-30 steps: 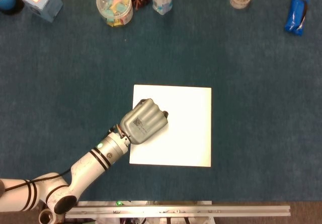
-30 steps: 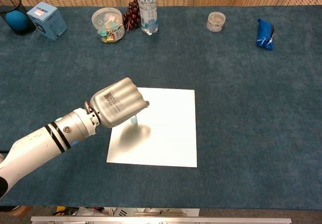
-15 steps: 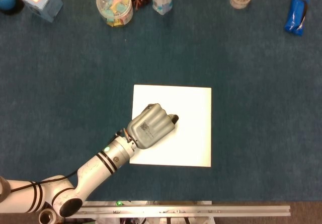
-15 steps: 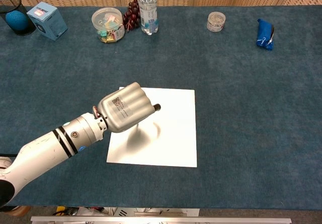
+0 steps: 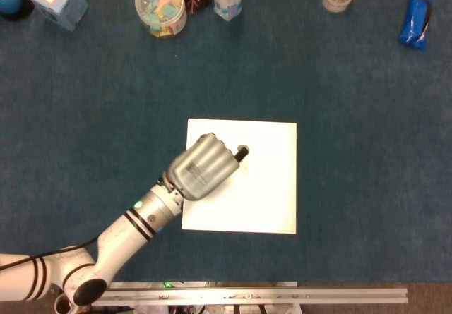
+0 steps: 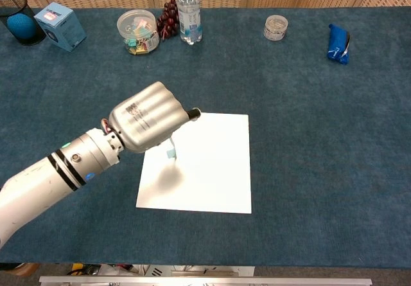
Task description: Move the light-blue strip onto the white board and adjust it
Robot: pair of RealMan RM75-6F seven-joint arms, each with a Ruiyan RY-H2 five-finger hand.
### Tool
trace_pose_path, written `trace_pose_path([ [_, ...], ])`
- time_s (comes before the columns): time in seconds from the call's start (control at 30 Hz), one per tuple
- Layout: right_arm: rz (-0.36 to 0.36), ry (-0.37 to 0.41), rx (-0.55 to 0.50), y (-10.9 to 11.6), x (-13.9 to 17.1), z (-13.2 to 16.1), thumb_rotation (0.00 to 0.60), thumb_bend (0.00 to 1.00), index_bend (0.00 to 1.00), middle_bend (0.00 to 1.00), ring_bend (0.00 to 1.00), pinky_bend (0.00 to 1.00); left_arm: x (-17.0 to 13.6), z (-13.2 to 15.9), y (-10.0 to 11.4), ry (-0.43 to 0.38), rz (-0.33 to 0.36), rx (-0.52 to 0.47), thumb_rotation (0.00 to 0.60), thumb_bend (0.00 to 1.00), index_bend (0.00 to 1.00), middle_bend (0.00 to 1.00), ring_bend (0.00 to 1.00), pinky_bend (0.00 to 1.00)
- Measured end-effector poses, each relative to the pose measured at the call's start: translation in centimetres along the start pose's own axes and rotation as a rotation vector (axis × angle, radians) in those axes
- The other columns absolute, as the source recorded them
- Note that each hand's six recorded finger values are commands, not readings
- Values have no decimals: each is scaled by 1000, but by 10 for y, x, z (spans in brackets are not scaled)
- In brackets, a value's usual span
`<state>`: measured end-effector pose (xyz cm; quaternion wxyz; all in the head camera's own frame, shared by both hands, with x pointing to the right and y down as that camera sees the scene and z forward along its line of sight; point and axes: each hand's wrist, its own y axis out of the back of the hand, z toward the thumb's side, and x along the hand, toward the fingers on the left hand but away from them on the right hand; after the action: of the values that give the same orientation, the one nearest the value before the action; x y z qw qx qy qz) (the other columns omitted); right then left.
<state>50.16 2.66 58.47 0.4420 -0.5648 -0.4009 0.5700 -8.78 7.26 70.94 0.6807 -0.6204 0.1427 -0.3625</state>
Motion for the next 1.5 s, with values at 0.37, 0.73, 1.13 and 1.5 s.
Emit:
trace_pose_path([
  [0.37, 27, 118, -16, 1, -8, 34, 600, 211, 454, 625, 577, 609, -43, -72, 12, 214, 39, -109, 600, 335, 327, 804, 797, 903],
  [0.73, 78, 266, -10, -4, -18, 77, 600, 622, 454, 651, 643, 702, -88, -101, -3, 300, 2, -177, 600, 335, 330, 568, 585, 766],
  [1.13, 118, 350, -20, -11, -25, 103, 600, 816, 454, 782, 783, 842, -121, -117, -19, 366, -12, -284, 600, 335, 359, 532, 545, 675],
  [1.5, 156, 433, -21, -17, -27, 129, 600, 898, 454, 991, 1000, 981, -121, -107, -27, 259, -63, -256, 600, 335, 360, 482, 453, 553],
])
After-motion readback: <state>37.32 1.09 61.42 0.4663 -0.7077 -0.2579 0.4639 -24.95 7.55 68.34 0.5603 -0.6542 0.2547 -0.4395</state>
